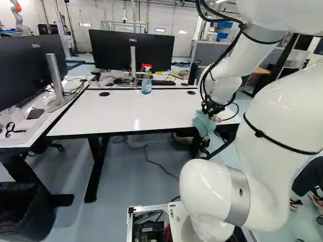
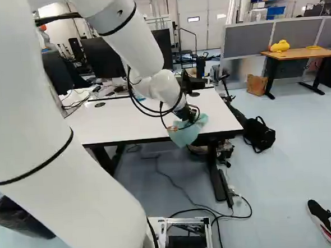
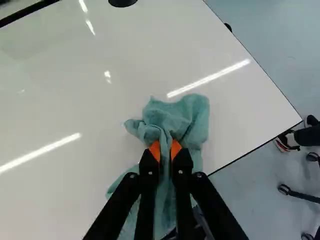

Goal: Clean the table with the green towel

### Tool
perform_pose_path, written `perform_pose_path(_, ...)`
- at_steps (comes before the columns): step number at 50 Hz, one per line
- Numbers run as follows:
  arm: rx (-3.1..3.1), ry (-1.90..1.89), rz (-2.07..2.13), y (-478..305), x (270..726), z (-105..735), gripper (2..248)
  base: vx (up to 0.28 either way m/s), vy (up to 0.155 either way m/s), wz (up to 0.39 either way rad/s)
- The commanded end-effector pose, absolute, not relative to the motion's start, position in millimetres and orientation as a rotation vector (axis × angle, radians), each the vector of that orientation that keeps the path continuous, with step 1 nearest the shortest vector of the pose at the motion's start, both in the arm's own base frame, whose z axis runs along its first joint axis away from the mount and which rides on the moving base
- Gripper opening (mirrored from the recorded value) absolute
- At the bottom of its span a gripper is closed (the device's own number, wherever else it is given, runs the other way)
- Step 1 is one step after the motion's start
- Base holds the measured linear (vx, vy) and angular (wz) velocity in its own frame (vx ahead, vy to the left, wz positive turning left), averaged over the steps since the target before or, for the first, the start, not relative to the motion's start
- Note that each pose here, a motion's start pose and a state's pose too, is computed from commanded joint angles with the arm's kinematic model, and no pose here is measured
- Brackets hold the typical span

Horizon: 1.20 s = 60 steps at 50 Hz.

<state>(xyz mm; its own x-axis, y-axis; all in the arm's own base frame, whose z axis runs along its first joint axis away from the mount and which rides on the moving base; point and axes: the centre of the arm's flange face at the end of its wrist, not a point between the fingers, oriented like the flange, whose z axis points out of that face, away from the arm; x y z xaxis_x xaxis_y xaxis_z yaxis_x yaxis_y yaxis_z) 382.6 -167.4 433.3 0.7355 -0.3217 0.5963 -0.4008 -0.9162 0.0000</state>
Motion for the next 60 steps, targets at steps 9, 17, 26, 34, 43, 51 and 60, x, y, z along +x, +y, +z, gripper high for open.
perform_pose_path(9,2.805,-0.544,0.969,-153,379,444,44,0.000,0.000,0.000)
perform_pose_path(17,2.816,-0.504,0.985,-140,378,447,44,0.000,0.000,0.000)
perform_pose_path(26,2.834,-0.455,0.992,-125,380,446,44,0.000,0.000,0.000)
perform_pose_path(34,2.850,-0.411,0.998,-113,382,446,44,0.000,0.000,0.000)
perform_pose_path(43,2.868,-0.358,1.004,-98,388,447,44,0.000,0.000,0.000)
perform_pose_path(51,2.884,-0.310,1.009,-86,396,447,44,0.000,0.000,0.000)
perform_pose_path(60,2.900,-0.258,1.014,-73,405,447,44,0.000,0.000,0.000)
